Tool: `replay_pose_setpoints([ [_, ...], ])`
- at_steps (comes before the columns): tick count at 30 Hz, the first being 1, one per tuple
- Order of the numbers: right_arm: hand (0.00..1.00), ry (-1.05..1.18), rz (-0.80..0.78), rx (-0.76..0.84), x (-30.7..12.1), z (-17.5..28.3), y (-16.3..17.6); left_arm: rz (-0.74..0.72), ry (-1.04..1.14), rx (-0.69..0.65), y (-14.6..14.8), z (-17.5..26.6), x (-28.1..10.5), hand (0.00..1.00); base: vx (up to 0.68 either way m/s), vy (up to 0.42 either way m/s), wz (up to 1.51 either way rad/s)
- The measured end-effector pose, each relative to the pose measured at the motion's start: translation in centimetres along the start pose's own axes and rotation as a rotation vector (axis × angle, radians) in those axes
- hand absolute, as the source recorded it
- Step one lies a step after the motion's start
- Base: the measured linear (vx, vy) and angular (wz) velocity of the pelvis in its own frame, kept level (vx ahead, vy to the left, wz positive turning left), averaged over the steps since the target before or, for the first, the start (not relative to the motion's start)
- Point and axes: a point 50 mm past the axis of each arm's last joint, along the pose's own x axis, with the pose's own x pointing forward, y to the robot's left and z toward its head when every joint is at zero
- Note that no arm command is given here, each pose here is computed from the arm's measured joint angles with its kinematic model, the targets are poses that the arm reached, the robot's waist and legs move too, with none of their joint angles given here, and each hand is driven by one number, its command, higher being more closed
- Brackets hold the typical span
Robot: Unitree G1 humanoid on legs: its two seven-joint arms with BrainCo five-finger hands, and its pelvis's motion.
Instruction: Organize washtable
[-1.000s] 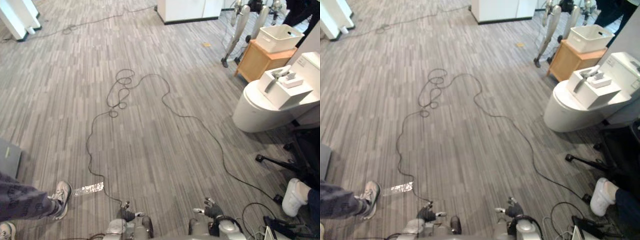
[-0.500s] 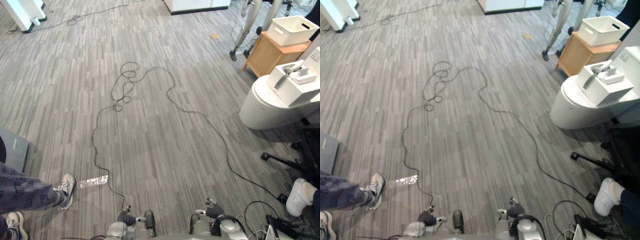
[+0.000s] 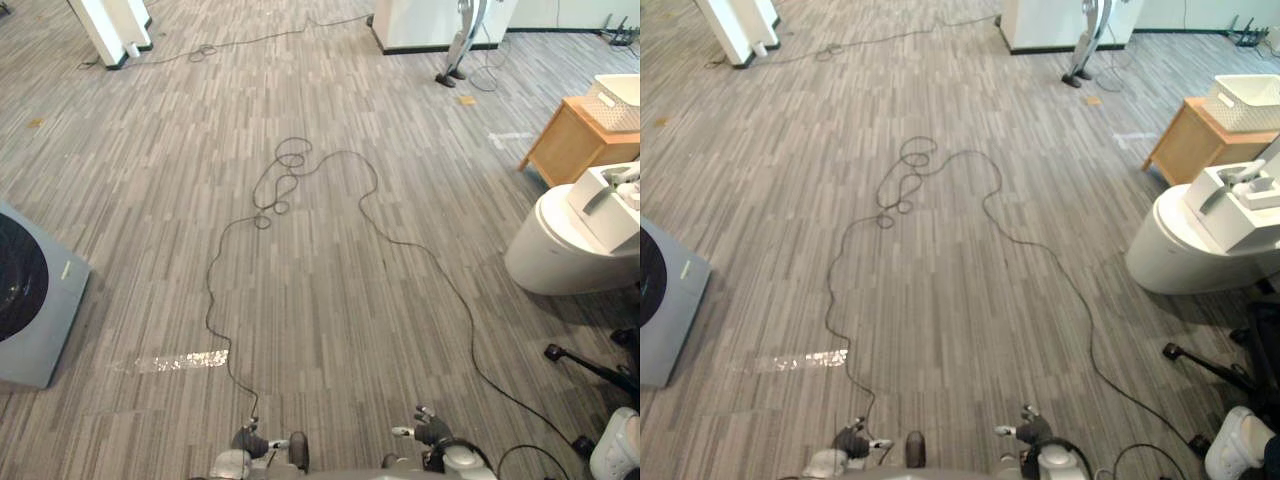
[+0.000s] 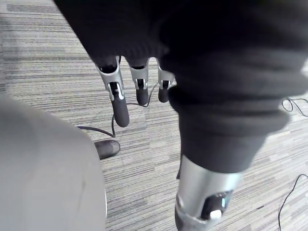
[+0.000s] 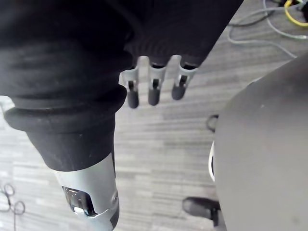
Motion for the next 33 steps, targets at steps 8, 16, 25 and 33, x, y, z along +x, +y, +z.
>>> replay_pose_setpoints([
  [8,0.00,0.017,-0.001,0.038,0.0,-0.4,0.0,0.003,0.010,-0.019,0.1,-0.3,0.0,0.00,0.00,-0.006,-0.07],
  [16,0.00,0.028,-0.009,0.076,0.0,-0.6,-0.2,0.014,0.003,-0.062,0.4,-0.1,0.1,0.00,-0.04,0.004,-0.07],
  [25,0.00,0.001,-0.003,0.072,0.1,0.0,0.1,0.032,-0.056,-0.116,0.7,1.3,0.2,0.00,0.14,0.128,0.30],
  [33,0.00,-0.053,0.027,0.064,0.2,1.2,0.5,0.041,-0.028,-0.119,1.0,0.7,0.2,0.00,0.46,-0.019,0.58],
])
